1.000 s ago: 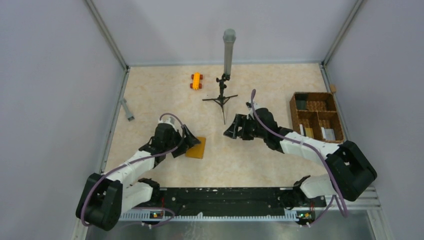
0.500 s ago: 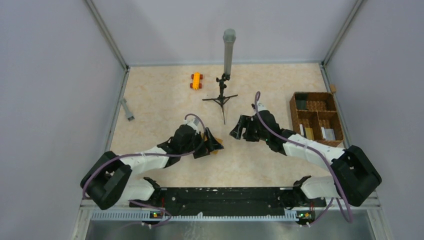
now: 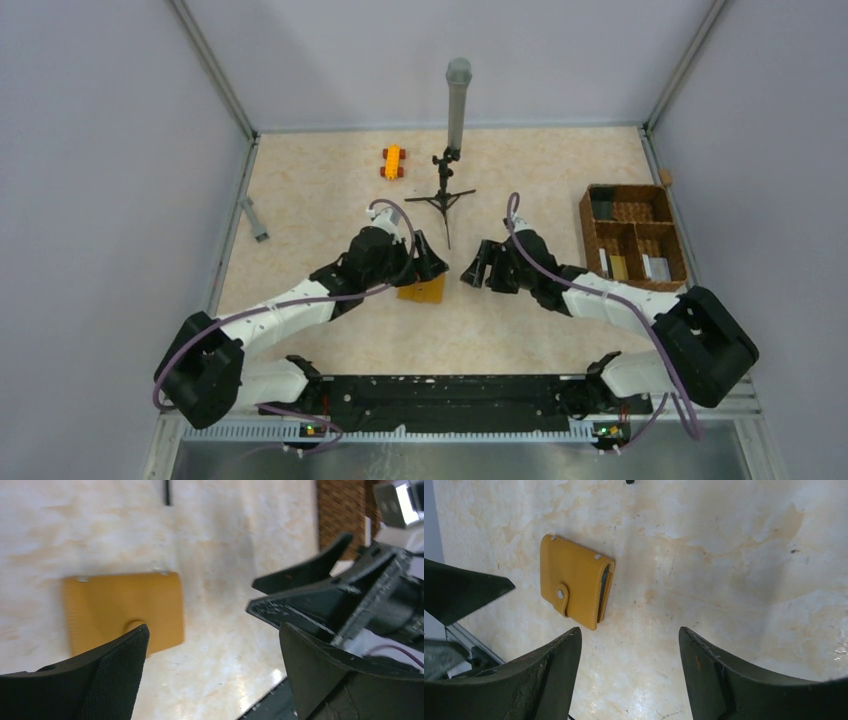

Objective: Put the credit cards into the card holder
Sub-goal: Pick up the card holder from the center of the board.

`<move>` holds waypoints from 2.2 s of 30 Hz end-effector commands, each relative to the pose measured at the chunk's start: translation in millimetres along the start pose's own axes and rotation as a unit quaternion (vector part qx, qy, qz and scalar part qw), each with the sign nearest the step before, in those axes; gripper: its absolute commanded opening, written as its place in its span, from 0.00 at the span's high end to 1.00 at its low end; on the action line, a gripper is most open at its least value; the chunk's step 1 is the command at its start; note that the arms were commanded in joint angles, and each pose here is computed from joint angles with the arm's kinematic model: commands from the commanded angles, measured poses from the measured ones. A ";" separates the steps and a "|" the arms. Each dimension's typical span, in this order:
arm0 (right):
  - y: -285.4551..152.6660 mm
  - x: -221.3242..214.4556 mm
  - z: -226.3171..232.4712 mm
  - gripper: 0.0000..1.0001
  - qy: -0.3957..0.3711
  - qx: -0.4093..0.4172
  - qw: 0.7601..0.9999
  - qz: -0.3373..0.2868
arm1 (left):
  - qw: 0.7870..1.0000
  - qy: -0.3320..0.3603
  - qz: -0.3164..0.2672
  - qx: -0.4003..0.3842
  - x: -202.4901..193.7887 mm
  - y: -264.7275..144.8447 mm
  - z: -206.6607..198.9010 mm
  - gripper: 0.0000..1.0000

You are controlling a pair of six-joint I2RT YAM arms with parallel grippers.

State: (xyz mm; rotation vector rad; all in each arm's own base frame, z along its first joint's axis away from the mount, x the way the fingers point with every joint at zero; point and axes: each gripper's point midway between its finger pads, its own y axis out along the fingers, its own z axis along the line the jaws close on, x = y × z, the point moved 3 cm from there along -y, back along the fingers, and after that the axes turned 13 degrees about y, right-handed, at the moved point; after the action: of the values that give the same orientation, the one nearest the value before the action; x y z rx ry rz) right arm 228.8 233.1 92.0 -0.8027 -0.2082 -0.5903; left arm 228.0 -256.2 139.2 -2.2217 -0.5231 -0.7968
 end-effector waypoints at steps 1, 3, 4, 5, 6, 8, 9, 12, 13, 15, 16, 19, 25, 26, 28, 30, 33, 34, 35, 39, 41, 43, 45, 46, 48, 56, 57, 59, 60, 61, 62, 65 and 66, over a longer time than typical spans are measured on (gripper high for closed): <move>12.7 -5.4 22.0 0.31 0.005 0.041 0.999 0.011 | 0.987 0.041 0.007 0.153 -0.4 -15.7 56.4 0.01; 18.6 -9.4 26.4 0.33 0.004 0.046 0.999 0.017 | 0.986 0.037 0.006 0.165 -0.8 -16.6 65.1 0.01; 21.6 -10.7 28.4 0.33 0.003 0.048 0.999 0.020 | 0.985 0.035 0.006 0.167 -2.2 -16.0 67.5 0.01; 24.9 -12.4 29.6 0.34 0.003 0.048 0.999 0.023 | 0.985 0.034 0.009 0.171 -5.6 -14.6 70.6 0.01; 27.7 -13.4 31.5 0.35 0.004 0.050 0.998 0.026 | 0.984 0.031 0.013 0.174 -8.9 -13.3 73.2 0.01; 33.5 -15.2 35.3 0.37 0.005 0.056 0.998 0.032 | 0.983 0.030 0.025 0.177 -15.1 -9.7 76.4 0.01; 35.8 -15.4 37.6 0.38 0.005 0.060 0.998 0.033 | 0.984 0.025 0.029 0.175 -17.3 -8.3 76.6 0.01; 43.2 -13.6 45.0 0.41 0.005 0.069 0.997 0.035 | 0.990 0.006 0.038 0.134 -25.3 -2.1 67.3 0.01; 45.3 -13.4 46.9 0.42 0.004 0.071 0.997 0.035 | 0.993 -0.004 0.038 0.111 -27.6 0.6 61.4 0.01; 50.0 -12.9 48.9 0.43 0.001 0.073 0.997 0.037 | 0.996 -0.024 0.045 0.070 -33.2 5.9 51.0 0.01; 52.3 -12.1 49.8 0.43 -0.003 0.072 0.997 0.038 | 0.997 -0.036 0.053 0.052 -37.3 8.0 46.5 0.01; 60.8 -11.8 46.6 0.46 -0.016 0.056 0.997 0.042 | 0.995 -0.063 0.075 0.017 -48.1 12.5 35.8 0.01; 67.5 -13.8 36.7 0.47 -0.021 0.035 0.998 0.044 | 0.996 -0.059 0.064 -0.031 -52.0 7.9 14.7 0.01; 67.4 -13.6 36.1 0.47 -0.021 0.034 0.998 0.042 | 0.995 -0.055 0.063 -0.047 -52.3 7.0 8.7 0.01; 66.7 -12.8 34.9 0.47 -0.020 0.033 0.999 0.038 | 0.994 -0.046 0.063 -0.079 -52.7 6.8 -3.1 0.01; 65.3 -10.8 32.9 0.47 -0.019 0.027 0.999 0.032 | 0.992 -0.037 0.071 -0.101 -55.5 8.4 -12.3 0.01; 58.4 -4.3 29.5 0.47 -0.017 0.016 1.000 0.020 | 0.988 -0.026 0.079 -0.130 -58.1 6.8 -24.9 0.01; 54.8 -2.4 27.1 0.46 -0.017 0.009 1.000 0.014 | 0.988 -0.023 0.077 -0.130 -57.2 5.3 -25.7 0.01; 50.9 -0.5 25.1 0.45 -0.018 0.003 1.000 0.008 | 0.989 -0.017 0.072 -0.126 -55.3 3.3 -25.1 0.01; 33.5 0.8 17.9 0.41 -0.014 -0.013 1.000 -0.004 | 0.997 0.029 0.046 -0.058 -40.3 -6.4 -11.1 0.01; 26.6 -3.6 16.3 0.40 -0.003 -0.008 1.000 0.000 | 0.998 0.059 0.031 -0.009 -29.8 -8.9 -0.2 0.01; 21.9 -8.4 15.6 0.39 0.013 0.001 1.000 0.005 | 0.995 0.087 0.022 0.032 -21.0 -9.8 10.4 0.01; 18.8 -12.9 13.1 0.39 0.027 0.002 1.000 0.007 | 0.992 0.109 0.022 0.053 -15.6 -8.6 16.1 0.01; 17.5 -15.7 10.5 0.39 0.032 -0.001 0.999 0.008 | 0.991 0.116 0.024 0.056 -15.1 -6.9 17.5 0.01; 16.5 -19.5 6.5 0.38 0.044 -0.005 0.999 0.009 | 0.991 0.124 0.033 0.051 -16.9 -1.7 17.3 0.01; 16.7 -29.2 -1.0 0.41 0.082 -0.001 0.997 0.008 | 0.989 0.124 0.044 0.070 -21.6 21.6 31.4 0.01; 17.5 -29.2 0.4 0.42 0.082 0.002 0.997 0.009 | 0.989 0.124 0.047 0.069 -22.7 24.0 31.9 0.01; 19.6 -27.6 3.1 0.42 0.079 0.008 0.997 0.007 | 0.988 0.122 0.056 0.071 -28.1 29.1 35.4 0.01; 21.0 -26.7 4.6 0.43 0.078 0.010 0.997 0.006 | 0.988 0.121 0.058 0.072 -31.1 31.0 38.0 0.01; 22.4 -25.7 6.0 0.43 0.076 0.012 0.997 0.005 | 0.988 0.121 0.058 0.072 -33.4 32.9 39.8 0.01; 24.6 -25.1 6.9 0.44 0.075 0.013 0.997 0.004 | 0.989 0.119 0.059 0.071 -35.1 34.5 41.0 0.01; 31.7 -22.6 13.3 0.45 0.070 0.021 0.997 0.005 | 0.990 0.110 0.065 0.060 -41.6 35.2 40.1 0.01; 35.1 -22.6 14.3 0.46 0.069 0.021 0.997 0.007 | 0.991 0.105 0.064 0.053 -43.0 34.3 38.5 0.01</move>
State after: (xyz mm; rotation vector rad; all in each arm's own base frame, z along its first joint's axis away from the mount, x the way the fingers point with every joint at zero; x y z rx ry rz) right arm 218.4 252.9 60.7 -0.7809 -0.0491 -0.6269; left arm 226.6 -248.6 65.4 -1.9721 -0.2693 -0.8597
